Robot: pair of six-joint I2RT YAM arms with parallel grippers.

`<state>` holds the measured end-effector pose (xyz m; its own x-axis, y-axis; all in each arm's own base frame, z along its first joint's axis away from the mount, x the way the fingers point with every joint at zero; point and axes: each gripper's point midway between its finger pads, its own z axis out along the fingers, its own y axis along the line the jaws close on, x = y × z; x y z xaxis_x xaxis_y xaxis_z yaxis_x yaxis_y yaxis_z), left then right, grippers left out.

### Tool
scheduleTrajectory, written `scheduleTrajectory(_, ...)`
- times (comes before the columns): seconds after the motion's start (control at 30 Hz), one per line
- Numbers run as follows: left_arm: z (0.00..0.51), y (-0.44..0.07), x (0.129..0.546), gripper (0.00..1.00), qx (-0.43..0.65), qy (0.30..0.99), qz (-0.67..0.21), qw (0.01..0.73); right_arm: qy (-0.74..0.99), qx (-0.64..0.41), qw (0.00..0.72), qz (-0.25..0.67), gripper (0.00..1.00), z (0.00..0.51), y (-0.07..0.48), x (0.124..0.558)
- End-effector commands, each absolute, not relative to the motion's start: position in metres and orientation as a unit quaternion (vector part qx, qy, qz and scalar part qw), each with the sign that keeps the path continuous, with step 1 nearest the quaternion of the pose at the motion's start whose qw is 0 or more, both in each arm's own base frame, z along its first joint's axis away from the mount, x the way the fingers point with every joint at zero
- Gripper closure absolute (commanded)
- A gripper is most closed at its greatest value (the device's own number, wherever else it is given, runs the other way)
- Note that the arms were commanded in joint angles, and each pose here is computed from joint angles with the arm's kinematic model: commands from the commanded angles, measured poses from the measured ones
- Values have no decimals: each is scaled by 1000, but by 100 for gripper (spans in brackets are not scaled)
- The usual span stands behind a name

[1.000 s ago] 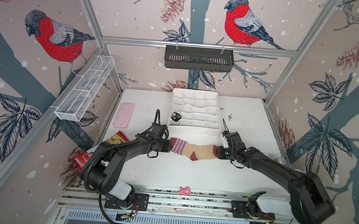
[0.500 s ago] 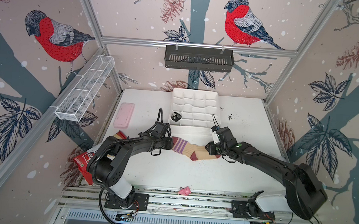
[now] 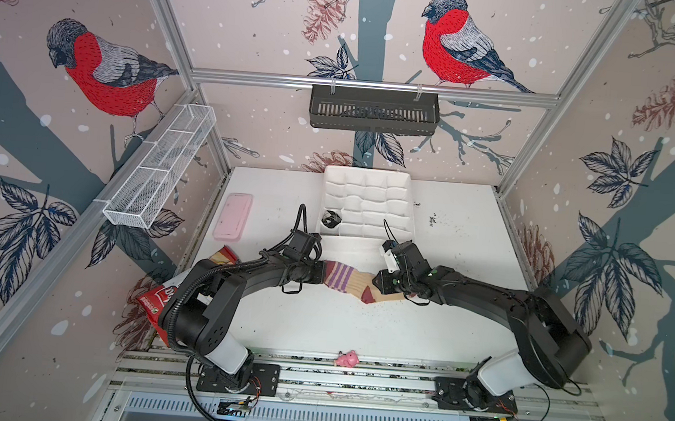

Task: Roll the socks
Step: 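Fold the beige sock cuff toward the toe with the left gripper while the right holds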

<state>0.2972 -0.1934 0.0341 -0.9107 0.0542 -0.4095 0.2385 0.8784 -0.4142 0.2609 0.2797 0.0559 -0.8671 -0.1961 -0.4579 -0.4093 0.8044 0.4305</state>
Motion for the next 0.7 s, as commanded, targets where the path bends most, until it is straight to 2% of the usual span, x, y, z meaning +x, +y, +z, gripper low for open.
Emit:
scheduleTrajectory(0.0, 37, -197, 291, 95, 96, 949, -235, 189, 919, -167, 194, 301, 79, 58, 296, 260)
scheduleTrajectory(0.17, 33, -199, 283, 95, 104, 953, -226, 175, 917, -176, 185, 308, 79, 55, 304, 254)
scheduleTrajectory(0.27, 30, -196, 278, 92, 102, 956, -217, 170, 915, -181, 184, 309, 79, 55, 307, 251)
scheduleTrajectory(0.43, 43, -201, 275, 95, 108, 950, -227, 183, 919, -182, 174, 302, 79, 48, 305, 248)
scheduleTrajectory(0.5, 49, -204, 276, 100, 118, 949, -224, 185, 920, -181, 171, 304, 80, 46, 305, 247)
scheduleTrajectory(0.67, 53, -217, 273, 100, 152, 951, -203, 175, 917, -180, 175, 311, 80, 50, 304, 244)
